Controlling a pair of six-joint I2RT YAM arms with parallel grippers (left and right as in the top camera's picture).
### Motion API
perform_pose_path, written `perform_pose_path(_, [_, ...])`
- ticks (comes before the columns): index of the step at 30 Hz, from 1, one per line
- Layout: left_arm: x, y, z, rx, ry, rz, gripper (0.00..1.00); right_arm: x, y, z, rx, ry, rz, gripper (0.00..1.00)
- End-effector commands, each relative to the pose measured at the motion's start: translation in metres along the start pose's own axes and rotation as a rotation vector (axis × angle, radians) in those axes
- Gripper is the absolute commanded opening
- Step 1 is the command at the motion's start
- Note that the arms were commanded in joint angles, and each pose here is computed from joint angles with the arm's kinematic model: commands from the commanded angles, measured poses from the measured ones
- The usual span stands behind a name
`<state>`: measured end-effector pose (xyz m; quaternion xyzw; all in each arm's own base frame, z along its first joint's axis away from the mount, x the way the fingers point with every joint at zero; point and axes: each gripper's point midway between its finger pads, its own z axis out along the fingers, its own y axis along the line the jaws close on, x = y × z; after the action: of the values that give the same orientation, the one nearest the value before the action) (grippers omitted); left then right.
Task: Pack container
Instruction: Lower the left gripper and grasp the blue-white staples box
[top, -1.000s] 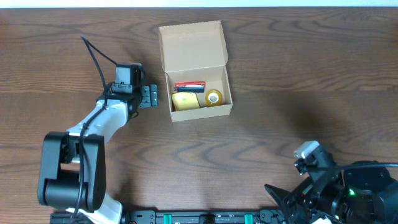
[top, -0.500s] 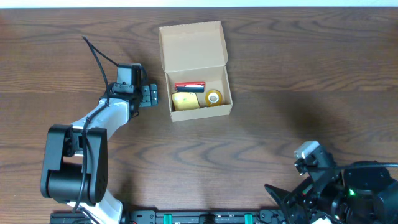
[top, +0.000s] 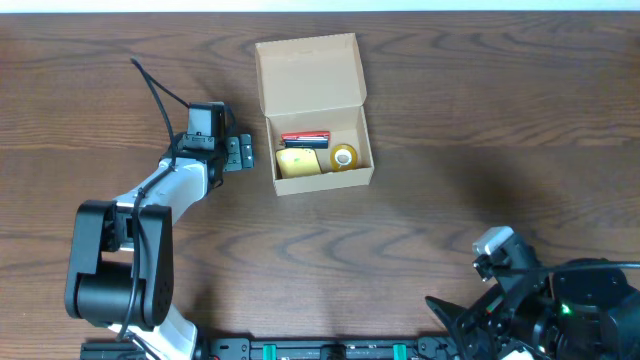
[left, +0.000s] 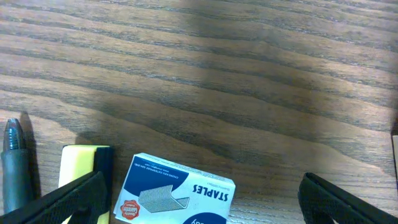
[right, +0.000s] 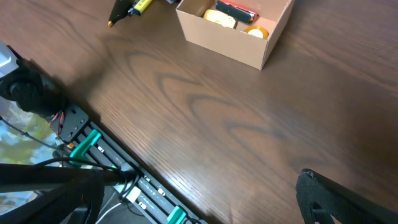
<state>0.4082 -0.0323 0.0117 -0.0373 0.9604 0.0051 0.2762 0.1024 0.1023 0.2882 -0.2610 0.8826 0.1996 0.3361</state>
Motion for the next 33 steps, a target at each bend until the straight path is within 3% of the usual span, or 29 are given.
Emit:
perform_pose_path(1, [-0.005, 0.005, 0.003, -0.021, -0.004, 0.042, 1.0, 0.0, 0.001, 0.0, -0.008, 0.002, 0.009, 0.99])
perform_pose_path(33, [0.013, 0.007, 0.014, -0.026, 0.063, 0.103, 0.95, 0.0, 0.001, 0.0, -0.008, 0.002, 0.009, 0.99])
